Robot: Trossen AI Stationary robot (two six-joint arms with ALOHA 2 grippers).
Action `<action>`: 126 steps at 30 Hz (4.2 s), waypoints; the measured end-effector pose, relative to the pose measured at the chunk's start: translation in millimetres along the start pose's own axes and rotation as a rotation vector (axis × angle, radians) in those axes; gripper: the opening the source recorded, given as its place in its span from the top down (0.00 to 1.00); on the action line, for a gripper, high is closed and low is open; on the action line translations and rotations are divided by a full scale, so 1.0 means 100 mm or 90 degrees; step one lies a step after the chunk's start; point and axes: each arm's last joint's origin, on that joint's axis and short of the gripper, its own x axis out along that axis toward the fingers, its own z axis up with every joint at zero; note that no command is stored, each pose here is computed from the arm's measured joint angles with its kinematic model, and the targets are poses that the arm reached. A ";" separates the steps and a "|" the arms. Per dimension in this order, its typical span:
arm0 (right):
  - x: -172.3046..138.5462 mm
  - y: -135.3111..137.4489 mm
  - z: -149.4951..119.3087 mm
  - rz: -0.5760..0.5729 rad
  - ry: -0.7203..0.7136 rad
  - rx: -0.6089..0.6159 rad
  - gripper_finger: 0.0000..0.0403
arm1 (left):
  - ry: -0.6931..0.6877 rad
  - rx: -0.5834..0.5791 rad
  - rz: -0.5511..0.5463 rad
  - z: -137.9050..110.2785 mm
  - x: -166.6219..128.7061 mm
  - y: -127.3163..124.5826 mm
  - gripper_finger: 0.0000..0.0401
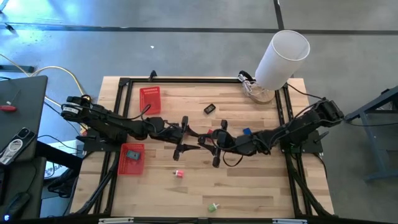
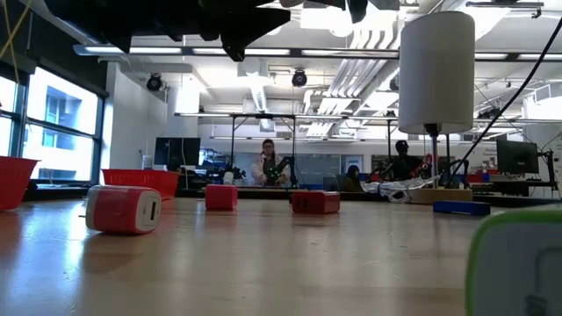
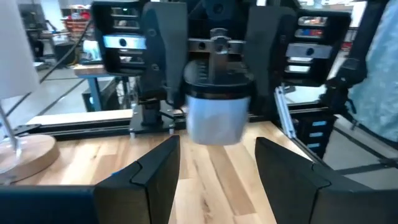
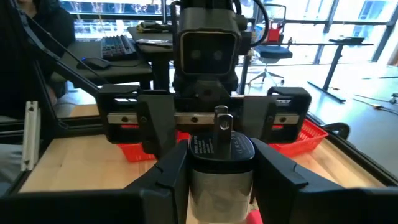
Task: Pick & Place Office items
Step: Put the white charger adapter into the top red bin
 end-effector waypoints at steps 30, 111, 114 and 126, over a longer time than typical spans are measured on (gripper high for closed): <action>0.07 -0.11 0.00 0.009 0.007 0.029 0.70 | -0.056 -0.006 0.041 -0.04 0.07 0.02 0.50; -0.17 0.11 -0.03 -0.075 0.026 0.009 0.12 | 0.021 0.042 0.128 -0.14 0.07 -0.17 0.70; -0.23 0.19 -0.02 -0.058 0.023 0.011 0.12 | 0.044 0.105 0.205 -0.15 0.06 -0.23 0.70; -0.30 0.28 -0.23 0.067 0.153 0.008 0.12 | 0.087 0.178 0.468 -0.10 -0.04 -0.49 0.70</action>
